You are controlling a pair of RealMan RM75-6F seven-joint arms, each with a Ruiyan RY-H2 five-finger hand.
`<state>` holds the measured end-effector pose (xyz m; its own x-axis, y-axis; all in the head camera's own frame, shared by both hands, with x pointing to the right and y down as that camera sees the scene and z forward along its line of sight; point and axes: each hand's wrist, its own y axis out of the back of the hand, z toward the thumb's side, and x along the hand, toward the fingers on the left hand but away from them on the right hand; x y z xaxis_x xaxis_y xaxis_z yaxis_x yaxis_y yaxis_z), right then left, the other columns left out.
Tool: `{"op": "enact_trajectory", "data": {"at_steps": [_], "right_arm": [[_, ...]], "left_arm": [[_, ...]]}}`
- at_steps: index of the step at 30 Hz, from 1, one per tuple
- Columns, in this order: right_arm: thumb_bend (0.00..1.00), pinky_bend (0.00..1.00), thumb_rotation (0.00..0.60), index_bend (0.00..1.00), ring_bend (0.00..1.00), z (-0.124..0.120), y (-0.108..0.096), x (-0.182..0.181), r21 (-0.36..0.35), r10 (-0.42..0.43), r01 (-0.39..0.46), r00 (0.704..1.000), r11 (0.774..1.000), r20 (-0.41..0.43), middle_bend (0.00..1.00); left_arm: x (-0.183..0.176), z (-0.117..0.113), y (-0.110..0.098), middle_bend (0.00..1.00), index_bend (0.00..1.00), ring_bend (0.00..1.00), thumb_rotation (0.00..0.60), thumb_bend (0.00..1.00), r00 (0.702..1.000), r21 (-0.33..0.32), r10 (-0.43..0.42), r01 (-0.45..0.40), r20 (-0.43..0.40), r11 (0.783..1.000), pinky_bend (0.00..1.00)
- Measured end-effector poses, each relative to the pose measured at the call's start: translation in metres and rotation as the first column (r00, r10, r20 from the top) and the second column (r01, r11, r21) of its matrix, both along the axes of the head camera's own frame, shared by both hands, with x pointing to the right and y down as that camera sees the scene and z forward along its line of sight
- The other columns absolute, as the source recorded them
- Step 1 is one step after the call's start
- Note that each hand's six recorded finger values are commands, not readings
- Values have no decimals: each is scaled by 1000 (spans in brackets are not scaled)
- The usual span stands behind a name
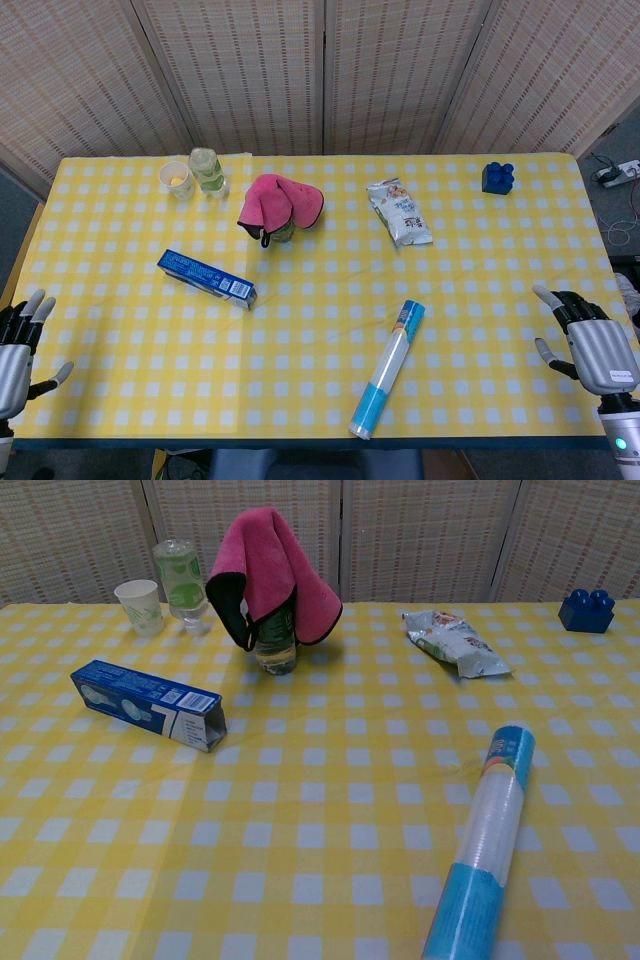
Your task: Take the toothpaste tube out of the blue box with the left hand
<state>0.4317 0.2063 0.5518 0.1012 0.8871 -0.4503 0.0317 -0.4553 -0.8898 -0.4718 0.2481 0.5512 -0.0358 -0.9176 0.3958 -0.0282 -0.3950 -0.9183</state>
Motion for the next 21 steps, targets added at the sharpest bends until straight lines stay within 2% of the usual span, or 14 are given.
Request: {"op": "enact_trajectory", "data": {"at_steps": [13,21], "right_arm": [[310,289,600,154,171,0,-2,0,3,-6,6,1000,1000,10,241],[310,289,600,154,171,2,-3,-8,-6,-53,53,998,999,17,241]], "left_arm": [[-1,-2,3,40,67,64,600,209,1000,-7,-1,1,7,1000,41],[1,0,2,40,67,64,600,209,1000,-10,4,-4,7,1000,41]]}}
